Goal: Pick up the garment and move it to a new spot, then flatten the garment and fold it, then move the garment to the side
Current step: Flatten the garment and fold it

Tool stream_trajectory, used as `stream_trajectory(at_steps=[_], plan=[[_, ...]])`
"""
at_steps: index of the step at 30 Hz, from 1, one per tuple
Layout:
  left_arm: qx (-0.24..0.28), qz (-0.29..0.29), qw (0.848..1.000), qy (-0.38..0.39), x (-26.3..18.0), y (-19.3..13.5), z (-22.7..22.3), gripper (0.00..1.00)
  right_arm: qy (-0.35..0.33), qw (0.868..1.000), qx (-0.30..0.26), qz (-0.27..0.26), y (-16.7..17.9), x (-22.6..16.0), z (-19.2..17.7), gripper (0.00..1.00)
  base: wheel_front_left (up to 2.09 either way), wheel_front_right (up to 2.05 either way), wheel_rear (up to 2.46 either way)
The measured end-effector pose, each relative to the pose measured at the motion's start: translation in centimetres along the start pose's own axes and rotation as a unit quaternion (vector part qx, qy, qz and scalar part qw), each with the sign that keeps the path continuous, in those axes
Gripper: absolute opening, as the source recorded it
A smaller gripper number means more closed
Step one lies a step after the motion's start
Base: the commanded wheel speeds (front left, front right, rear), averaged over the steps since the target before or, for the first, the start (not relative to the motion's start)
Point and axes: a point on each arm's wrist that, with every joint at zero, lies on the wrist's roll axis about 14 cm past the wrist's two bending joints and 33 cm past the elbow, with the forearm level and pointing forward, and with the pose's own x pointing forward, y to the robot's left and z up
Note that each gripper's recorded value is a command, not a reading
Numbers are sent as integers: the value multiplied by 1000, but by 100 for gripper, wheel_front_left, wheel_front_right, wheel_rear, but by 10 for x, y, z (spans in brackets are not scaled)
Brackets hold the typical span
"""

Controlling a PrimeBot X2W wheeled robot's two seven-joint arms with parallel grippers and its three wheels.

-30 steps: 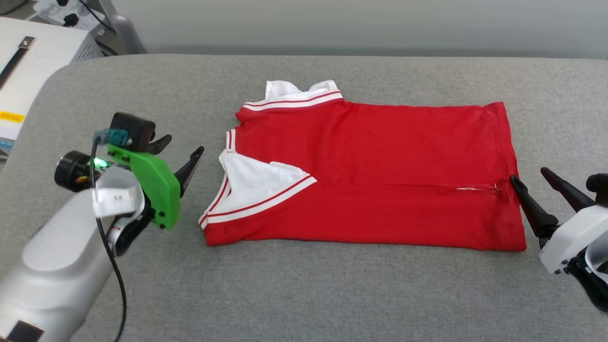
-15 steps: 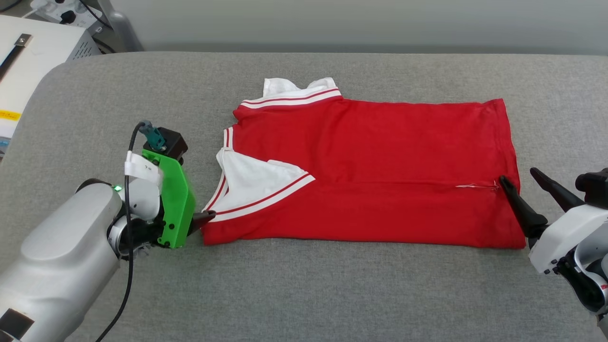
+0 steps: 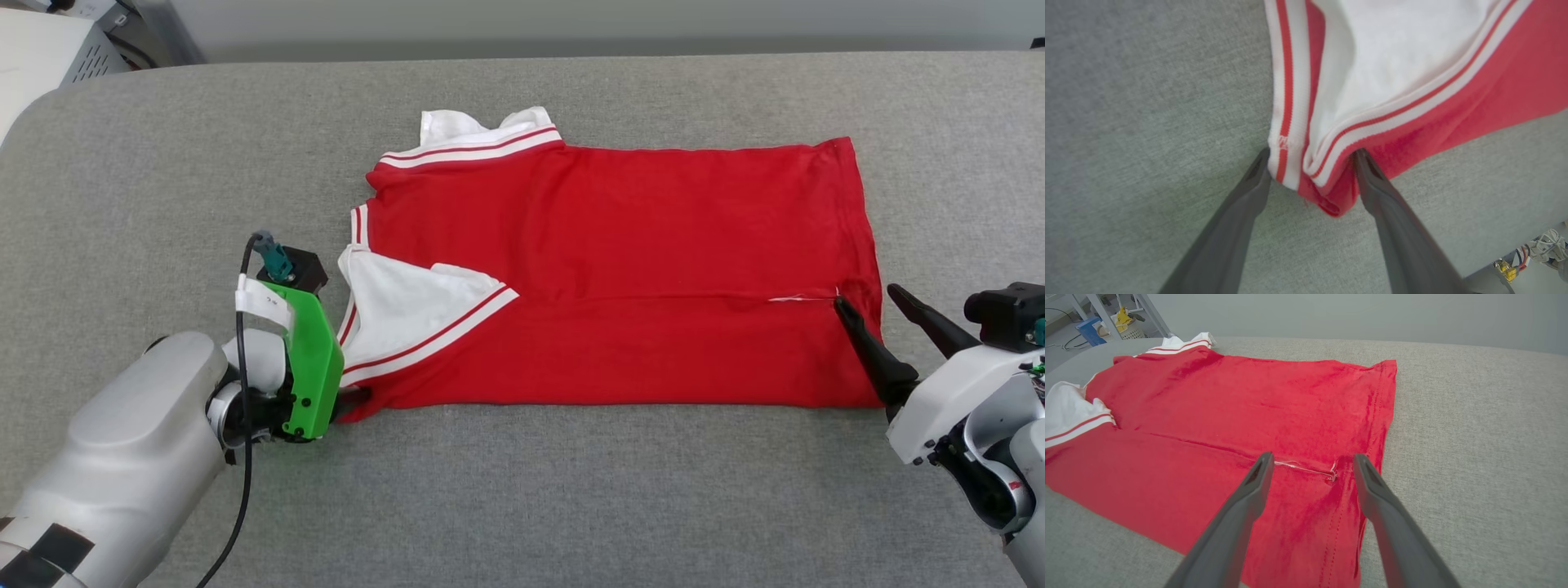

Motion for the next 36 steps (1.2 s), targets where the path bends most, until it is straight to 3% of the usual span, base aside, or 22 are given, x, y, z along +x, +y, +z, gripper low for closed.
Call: stream_trajectory(at_steps=[2, 3, 4, 5, 12, 16, 21, 25, 36], plan=[[2, 3, 1000, 2, 1, 2, -1, 97, -1, 1000, -1, -2, -2, 0, 1, 100, 0, 0, 0], [1, 5, 1000, -1, 1, 2, 0, 37, -3, 1000, -2, -2, -2, 0, 3, 100, 0, 0, 0], [2, 6, 1000, -5, 1, 2, 0, 9, -5, 1000, -4, -2, -2, 0, 5, 100, 0, 0, 0], [3, 6, 1000, -10, 0, 1, 1, 0, -8, 1000, -6, -2, -2, 0, 7, 100, 0, 0, 0], [41, 5, 998, -57, -9, -8, 10, 0, -12, 998, -68, 5, -8, -1, 42, 100, 0, 0, 0], [65, 2, 993, -95, -21, -15, 21, 0, 68, 992, -107, 11, -10, -6, 38, 100, 0, 0, 0], [97, 9, 987, -128, -34, -16, 34, 0, 190, 973, -128, 4, -20, -19, 23, 100, 0, 0, 0], [109, 4, 985, -134, -35, -19, 37, 0, 269, 955, -122, -3, -27, -27, 4, 100, 0, 0, 0], [103, -1, 986, -130, -23, -12, 35, 0, 363, 930, -55, 3, -17, -15, -63, 100, 0, 0, 0]])
